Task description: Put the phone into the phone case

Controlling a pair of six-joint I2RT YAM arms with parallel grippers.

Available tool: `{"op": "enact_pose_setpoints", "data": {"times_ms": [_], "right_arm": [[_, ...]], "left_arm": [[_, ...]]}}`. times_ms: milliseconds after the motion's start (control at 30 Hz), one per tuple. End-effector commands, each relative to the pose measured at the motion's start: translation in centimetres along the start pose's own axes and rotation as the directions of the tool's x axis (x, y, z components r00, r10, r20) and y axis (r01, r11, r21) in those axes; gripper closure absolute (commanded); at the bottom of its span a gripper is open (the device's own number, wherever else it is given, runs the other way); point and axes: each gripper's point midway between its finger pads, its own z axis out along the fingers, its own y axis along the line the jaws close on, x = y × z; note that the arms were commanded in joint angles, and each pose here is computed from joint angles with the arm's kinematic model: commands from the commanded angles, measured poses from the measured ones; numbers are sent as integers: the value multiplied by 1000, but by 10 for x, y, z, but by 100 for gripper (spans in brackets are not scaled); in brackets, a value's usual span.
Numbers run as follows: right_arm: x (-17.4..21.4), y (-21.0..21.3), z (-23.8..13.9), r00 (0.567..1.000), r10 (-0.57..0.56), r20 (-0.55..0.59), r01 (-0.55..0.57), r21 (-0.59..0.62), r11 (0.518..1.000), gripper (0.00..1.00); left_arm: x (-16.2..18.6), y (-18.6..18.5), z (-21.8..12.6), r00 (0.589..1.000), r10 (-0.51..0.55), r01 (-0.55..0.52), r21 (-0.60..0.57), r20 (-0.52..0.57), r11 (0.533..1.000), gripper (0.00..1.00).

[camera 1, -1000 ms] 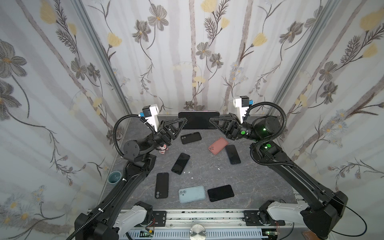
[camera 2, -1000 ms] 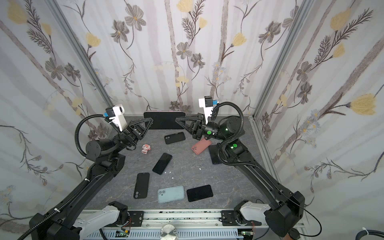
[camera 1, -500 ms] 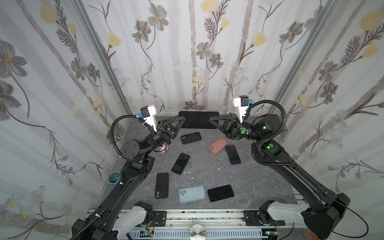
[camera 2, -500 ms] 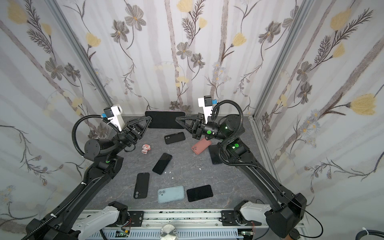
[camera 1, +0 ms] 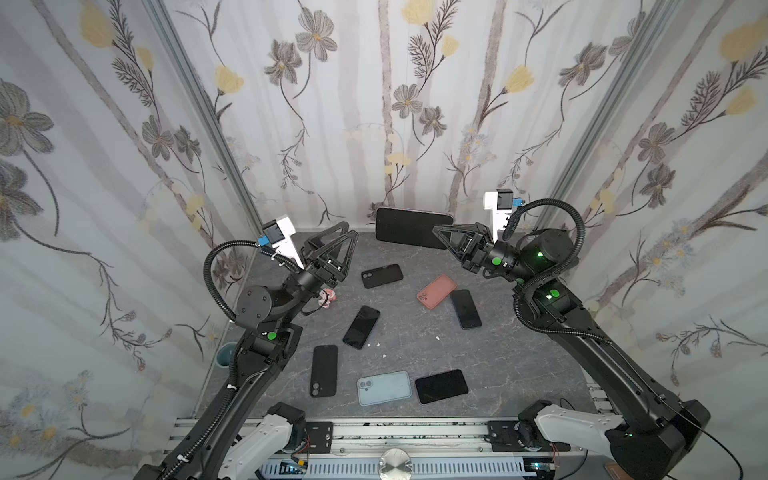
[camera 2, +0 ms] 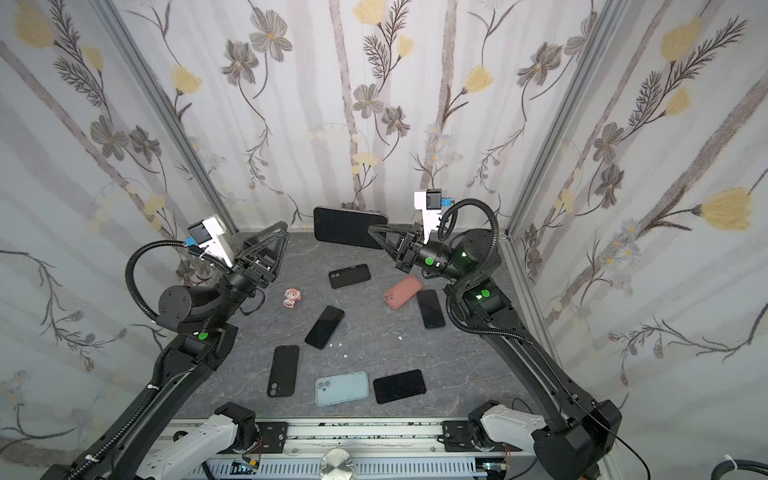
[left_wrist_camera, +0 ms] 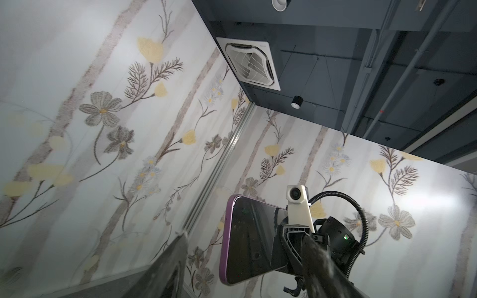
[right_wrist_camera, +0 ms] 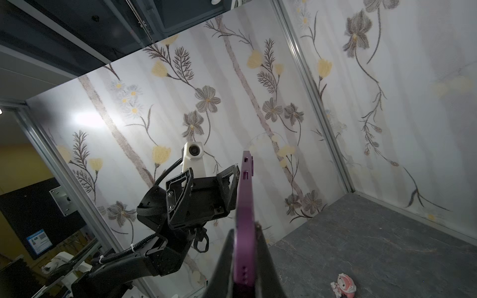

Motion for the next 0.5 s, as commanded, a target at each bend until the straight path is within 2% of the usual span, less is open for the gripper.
{"op": "enact_pose_setpoints", "data": {"times_ms": [0,100,167,267,367,433,467], "right_arm": [[-11,-36,-14,998,25,54,-34,174,984,100],[-8,-73,-33,996,67,66,-85,320,944,100],[-7,-95,-48,993,84,80,-110,414,904,100],[-5,-124,-73,991,92,92,-128,547,828,100],[-1,-145,-94,996,75,55,-93,665,741,100],[3,-157,-106,998,59,7,-46,735,676,100],[3,-159,-109,999,52,-12,-26,752,659,100]], "left_arm": [[-6,29,-8,998,43,-35,-151,52,988,31],[3,48,-10,999,51,-46,-239,16,970,32],[17,65,-7,998,35,-50,-299,-55,953,33],[49,90,2,980,-42,-33,-366,-195,930,35],[96,115,8,930,-144,-22,-444,-337,896,34],[133,125,12,880,-205,-29,-480,-429,877,33],[150,128,13,853,-226,-40,-491,-470,870,33]]}}
